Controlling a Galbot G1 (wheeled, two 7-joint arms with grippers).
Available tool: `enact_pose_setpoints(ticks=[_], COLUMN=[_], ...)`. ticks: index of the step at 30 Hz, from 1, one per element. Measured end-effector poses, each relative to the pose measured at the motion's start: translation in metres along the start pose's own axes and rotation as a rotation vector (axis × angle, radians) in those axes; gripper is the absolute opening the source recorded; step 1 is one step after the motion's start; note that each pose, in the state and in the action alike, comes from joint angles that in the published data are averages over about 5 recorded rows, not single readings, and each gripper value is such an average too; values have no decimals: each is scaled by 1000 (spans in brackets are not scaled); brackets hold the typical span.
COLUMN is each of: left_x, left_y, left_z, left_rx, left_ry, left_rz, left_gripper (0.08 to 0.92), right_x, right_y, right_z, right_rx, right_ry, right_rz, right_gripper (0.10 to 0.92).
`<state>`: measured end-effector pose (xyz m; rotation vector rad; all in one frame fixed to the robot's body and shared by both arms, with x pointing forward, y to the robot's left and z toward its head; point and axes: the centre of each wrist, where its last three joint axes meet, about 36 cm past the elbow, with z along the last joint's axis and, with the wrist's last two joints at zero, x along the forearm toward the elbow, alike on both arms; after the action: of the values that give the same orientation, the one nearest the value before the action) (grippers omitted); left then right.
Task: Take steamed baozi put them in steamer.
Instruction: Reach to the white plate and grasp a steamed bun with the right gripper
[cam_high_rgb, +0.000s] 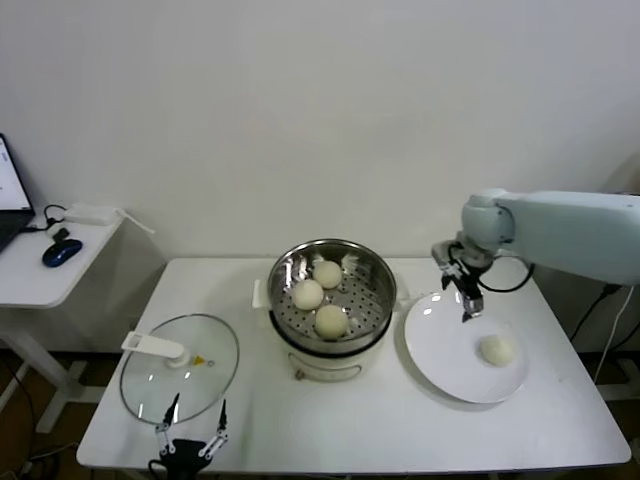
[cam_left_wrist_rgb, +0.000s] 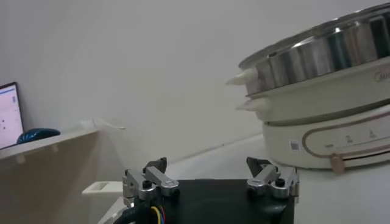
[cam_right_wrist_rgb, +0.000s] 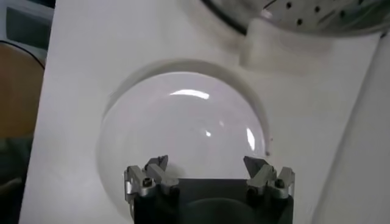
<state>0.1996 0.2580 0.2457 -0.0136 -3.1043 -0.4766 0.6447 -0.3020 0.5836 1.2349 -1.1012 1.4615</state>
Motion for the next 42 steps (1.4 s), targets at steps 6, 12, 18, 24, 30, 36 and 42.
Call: enact_pose_setpoints(ticks=[6,12,18,24,30,36,42], left_x=[2,5,7,7,9,9,8], left_y=[-1,-1,-2,-2,-1,0,0], left_z=[2,5,6,7,6,5,5], left_rx=[-3,-5,-8,-9,-12,-14,-14], left_ry=[9,14,17,17,18,16,14], left_rz=[4,5,8,9,9,6,7], left_gripper=[823,823,823,823,823,823,823], right_x=[-35,-66,-89,-103,-113,-120,-123], right_y=[21,42,53,53,55,56,56], right_z=[28,53,69,77,81,86,87], right_rx=[-62,-111,-148,-178,-202,-220,-228], right_ry=[27,53,64,51,41,39,32], right_rz=[-35,-58,-52,-18,-9,-5,-5], right_gripper=[823,823,823,823,823,813,681])
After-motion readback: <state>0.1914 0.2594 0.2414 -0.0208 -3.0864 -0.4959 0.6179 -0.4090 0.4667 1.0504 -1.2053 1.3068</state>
